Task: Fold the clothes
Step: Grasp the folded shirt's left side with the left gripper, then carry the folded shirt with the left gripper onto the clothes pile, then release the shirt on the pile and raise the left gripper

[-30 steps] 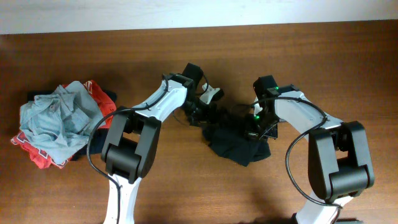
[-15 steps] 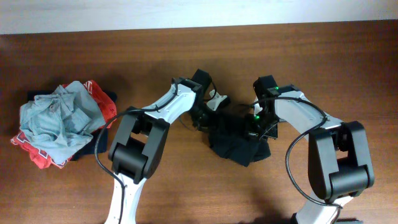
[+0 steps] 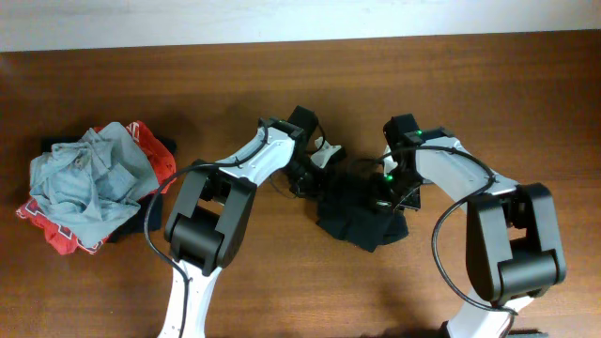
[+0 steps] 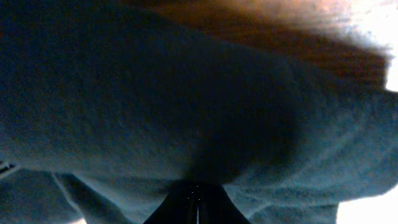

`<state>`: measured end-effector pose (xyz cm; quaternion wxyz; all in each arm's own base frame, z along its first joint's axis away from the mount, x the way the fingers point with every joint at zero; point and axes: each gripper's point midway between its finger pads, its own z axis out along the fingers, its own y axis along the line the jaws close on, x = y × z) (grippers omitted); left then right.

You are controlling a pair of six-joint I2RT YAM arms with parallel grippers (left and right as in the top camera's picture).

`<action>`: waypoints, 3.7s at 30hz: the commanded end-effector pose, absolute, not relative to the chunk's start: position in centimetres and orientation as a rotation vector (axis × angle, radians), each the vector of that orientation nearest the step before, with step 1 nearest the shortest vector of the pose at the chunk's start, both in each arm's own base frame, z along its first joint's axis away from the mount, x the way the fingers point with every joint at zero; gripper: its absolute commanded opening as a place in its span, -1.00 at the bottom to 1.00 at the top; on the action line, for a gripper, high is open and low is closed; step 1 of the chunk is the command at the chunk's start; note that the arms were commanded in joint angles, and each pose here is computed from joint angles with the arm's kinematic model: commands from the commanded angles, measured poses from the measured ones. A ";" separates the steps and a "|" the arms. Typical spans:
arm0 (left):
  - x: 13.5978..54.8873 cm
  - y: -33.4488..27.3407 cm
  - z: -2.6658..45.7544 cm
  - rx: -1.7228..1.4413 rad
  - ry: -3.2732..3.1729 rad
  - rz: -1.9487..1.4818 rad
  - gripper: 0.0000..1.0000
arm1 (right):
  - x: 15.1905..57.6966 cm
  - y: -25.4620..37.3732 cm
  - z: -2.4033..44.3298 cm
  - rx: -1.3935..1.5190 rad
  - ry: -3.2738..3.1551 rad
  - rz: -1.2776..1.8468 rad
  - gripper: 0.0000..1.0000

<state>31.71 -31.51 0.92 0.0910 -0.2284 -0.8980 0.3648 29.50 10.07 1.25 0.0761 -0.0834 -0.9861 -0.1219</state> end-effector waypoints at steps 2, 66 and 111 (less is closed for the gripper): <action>31.5 -31.3 0.8 -0.751 -2.664 1.087 -0.99 | 30.2 9.0 5.7 -0.194 -3.081 -0.450 -0.92; 33.2 16.5 26.6 1.298 -3.481 0.533 -1.00 | 29.6 5.8 16.8 -0.287 -3.409 -0.567 -0.88; 24.8 17.8 32.2 1.655 -3.587 0.197 0.50 | 29.2 5.8 16.6 -0.290 -3.392 -0.559 -0.90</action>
